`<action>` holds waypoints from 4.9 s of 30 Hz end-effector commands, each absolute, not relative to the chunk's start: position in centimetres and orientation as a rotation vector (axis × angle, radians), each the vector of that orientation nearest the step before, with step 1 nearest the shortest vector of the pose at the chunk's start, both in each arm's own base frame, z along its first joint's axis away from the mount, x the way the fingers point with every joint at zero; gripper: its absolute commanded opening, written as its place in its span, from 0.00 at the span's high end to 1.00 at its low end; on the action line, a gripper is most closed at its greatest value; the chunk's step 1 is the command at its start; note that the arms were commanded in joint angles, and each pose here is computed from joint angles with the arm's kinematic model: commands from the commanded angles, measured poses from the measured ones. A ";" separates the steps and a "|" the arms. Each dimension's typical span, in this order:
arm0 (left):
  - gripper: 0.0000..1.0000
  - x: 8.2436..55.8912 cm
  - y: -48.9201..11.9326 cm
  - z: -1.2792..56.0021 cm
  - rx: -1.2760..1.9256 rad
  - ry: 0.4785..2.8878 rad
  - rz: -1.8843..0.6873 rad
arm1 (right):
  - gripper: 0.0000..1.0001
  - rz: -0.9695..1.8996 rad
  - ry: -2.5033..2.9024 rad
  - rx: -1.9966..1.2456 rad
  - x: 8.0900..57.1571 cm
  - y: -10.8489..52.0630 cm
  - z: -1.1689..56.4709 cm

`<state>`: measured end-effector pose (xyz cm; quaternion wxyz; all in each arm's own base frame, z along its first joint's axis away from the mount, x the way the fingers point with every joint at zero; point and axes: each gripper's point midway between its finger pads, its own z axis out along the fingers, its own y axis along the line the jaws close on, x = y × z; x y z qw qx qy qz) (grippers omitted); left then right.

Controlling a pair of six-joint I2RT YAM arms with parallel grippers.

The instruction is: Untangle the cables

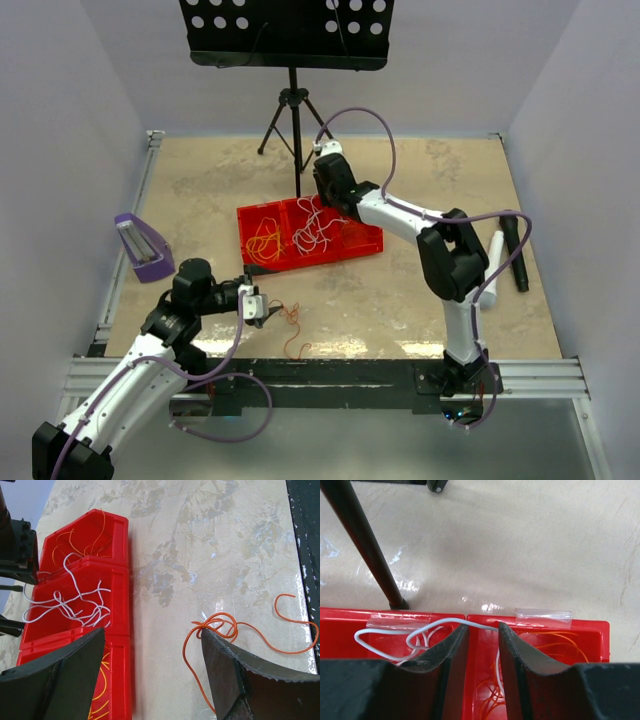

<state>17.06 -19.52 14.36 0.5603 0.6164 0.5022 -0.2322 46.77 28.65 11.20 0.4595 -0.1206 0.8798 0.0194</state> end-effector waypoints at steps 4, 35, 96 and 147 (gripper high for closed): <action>0.18 17.4 -19.6 15.6 1.452 1.133 -0.521 | 0.69 0.049 2.092 -0.293 48.3 29.4 12.6; 0.18 17.1 -19.7 15.7 1.447 1.125 -0.533 | 1.00 0.187 1.892 -0.387 41.7 38.4 23.9; 0.18 16.9 -19.9 16.3 1.441 1.119 -0.558 | 1.00 0.374 2.044 -0.122 35.7 31.7 15.2; 0.18 17.4 -19.7 16.3 1.444 1.125 -0.537 | 0.43 0.639 2.187 0.017 41.4 27.5 15.5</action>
